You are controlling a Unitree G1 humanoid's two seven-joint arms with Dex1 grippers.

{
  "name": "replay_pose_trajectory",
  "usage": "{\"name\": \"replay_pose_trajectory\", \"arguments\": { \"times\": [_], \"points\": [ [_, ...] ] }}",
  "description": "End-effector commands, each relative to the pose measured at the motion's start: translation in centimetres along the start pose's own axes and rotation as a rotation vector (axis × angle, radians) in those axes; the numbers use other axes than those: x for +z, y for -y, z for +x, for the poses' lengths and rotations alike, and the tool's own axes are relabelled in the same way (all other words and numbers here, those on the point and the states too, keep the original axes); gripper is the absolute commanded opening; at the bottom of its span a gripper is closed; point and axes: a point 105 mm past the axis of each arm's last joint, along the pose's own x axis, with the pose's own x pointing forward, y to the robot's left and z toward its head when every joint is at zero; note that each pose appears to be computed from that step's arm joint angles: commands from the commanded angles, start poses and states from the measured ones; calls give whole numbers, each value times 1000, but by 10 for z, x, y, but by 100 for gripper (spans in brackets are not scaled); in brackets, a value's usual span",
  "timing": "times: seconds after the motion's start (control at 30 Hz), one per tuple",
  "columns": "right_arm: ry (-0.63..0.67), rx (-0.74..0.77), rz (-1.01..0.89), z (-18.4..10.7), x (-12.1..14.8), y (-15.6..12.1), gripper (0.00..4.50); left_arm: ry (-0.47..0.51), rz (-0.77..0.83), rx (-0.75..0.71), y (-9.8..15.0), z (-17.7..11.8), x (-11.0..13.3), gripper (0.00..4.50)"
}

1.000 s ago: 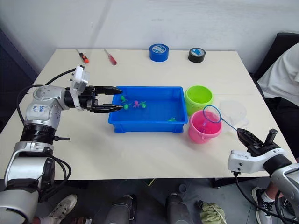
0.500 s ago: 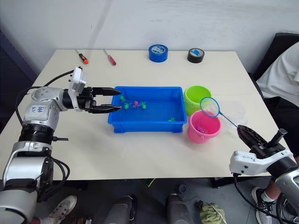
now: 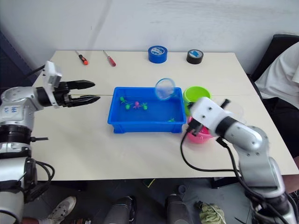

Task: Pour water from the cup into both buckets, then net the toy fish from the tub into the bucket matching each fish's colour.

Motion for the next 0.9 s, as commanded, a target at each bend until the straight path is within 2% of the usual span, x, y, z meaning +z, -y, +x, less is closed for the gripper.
{"name": "replay_pose_trajectory", "arguments": {
  "times": [0.03,0.3,0.6,0.9],
  "points": [
    [-9,111,198,15,12,-11,0,3,8,51,-2,-17,0,369],
    [-109,334,460,45,27,-37,0,-12,7,102,4,-31,-4,369],
    [-222,374,508,63,9,-50,0,-23,5,124,13,-37,-6,369],
    [-266,369,552,87,-1,-56,0,-30,5,135,18,-40,-5,369]
  ]
}}
